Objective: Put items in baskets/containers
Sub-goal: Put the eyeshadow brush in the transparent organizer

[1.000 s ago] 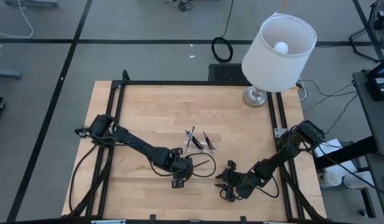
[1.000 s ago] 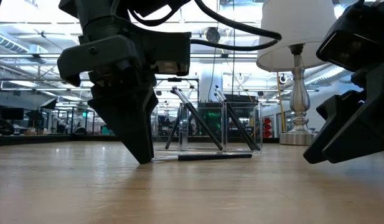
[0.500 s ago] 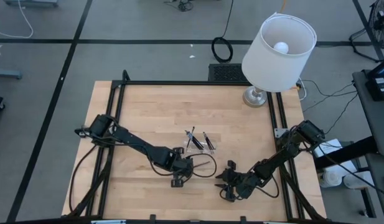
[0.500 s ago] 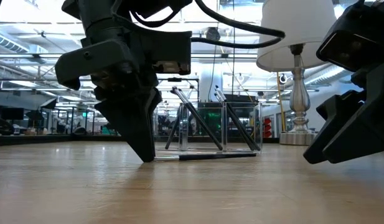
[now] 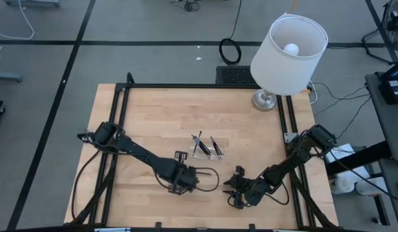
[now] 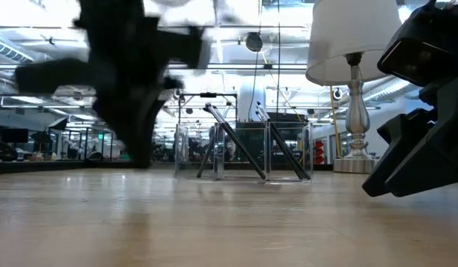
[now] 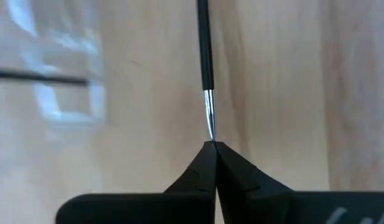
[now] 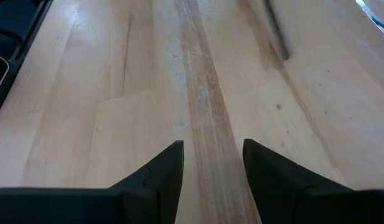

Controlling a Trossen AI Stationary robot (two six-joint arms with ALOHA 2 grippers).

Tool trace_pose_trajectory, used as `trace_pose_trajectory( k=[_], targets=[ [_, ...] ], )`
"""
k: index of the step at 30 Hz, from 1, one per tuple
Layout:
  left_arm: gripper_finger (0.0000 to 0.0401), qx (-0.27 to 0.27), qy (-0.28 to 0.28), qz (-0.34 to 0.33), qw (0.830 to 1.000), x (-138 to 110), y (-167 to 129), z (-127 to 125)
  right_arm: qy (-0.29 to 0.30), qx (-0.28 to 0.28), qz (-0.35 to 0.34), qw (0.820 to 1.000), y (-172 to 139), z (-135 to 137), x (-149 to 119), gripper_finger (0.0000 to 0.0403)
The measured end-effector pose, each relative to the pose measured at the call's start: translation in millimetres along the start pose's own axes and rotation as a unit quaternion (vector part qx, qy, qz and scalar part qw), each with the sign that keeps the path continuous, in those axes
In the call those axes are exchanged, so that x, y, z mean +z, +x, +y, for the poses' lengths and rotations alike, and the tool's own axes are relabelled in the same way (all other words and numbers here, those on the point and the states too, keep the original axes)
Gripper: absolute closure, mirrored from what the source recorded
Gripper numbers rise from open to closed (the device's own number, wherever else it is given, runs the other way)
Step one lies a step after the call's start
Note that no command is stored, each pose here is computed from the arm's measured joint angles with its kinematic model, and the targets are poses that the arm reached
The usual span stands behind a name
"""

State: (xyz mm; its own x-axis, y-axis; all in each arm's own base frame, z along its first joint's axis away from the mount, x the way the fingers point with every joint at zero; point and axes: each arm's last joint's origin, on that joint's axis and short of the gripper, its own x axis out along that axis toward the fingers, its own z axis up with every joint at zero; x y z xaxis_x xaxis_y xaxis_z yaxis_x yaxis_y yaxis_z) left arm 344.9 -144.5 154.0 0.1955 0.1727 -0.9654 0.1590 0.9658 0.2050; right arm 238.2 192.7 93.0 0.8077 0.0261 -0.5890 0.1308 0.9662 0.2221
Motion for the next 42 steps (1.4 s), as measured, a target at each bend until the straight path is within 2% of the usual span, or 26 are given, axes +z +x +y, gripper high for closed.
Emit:
trace_pose_trajectory(
  k=[7, 12, 16, 20, 23, 27, 29, 38, 42],
  targets=[
    [0.04, 0.116, 0.056, 0.023, 0.991, 12.5, -58.4, 5.7, 0.001, 0.0, 0.0, 1.0, 0.0, -0.1, 0.0, 0.0248],
    [0.04, 0.212, 0.111, 0.022, 0.971, 17.6, -99.0, 12.9, 0.001, 0.0, 0.0, 1.0, 0.0, 0.0, -0.1, 0.0248],
    [0.04, 0.306, 0.184, 0.027, 0.934, 19.4, -119.0, 18.8, 0.002, 0.0, 0.0, 1.0, 0.0, 0.0, 0.0, 0.0248],
    [0.04, 0.403, 0.263, 0.049, 0.875, 22.3, -125.1, 26.8, 0.002, 0.0, 0.0, 1.0, 0.0, 0.1, 0.0, 0.0248],
    [0.0401, 0.453, 0.308, 0.083, 0.832, 25.2, -125.6, 37.4, 0.0, 0.0, 0.0, 1.0, 0.0, 0.1, 0.0, 0.0248],
    [0.0401, 0.478, 0.345, 0.127, 0.798, 27.3, -123.8, 52.0, -0.009, 0.003, -0.001, 1.0, -1.0, 1.5, -0.8, 0.0248],
    [0.0401, 0.477, 0.362, 0.147, 0.787, 27.7, -122.3, 57.9, -0.012, 0.006, -0.001, 1.0, -1.8, 2.7, -1.6, 0.0248],
    [0.0401, 0.448, 0.435, 0.219, 0.75, 29.6, -117.5, 77.3, -0.031, 0.013, -0.002, 0.999, -4.0, 6.0, -3.7, 0.0248],
    [0.0401, 0.421, 0.459, 0.227, 0.748, 29.5, -116.0, 78.2, -0.033, 0.012, -0.001, 0.999, -4.0, 5.8, -4.0, 0.0248]
  ],
)
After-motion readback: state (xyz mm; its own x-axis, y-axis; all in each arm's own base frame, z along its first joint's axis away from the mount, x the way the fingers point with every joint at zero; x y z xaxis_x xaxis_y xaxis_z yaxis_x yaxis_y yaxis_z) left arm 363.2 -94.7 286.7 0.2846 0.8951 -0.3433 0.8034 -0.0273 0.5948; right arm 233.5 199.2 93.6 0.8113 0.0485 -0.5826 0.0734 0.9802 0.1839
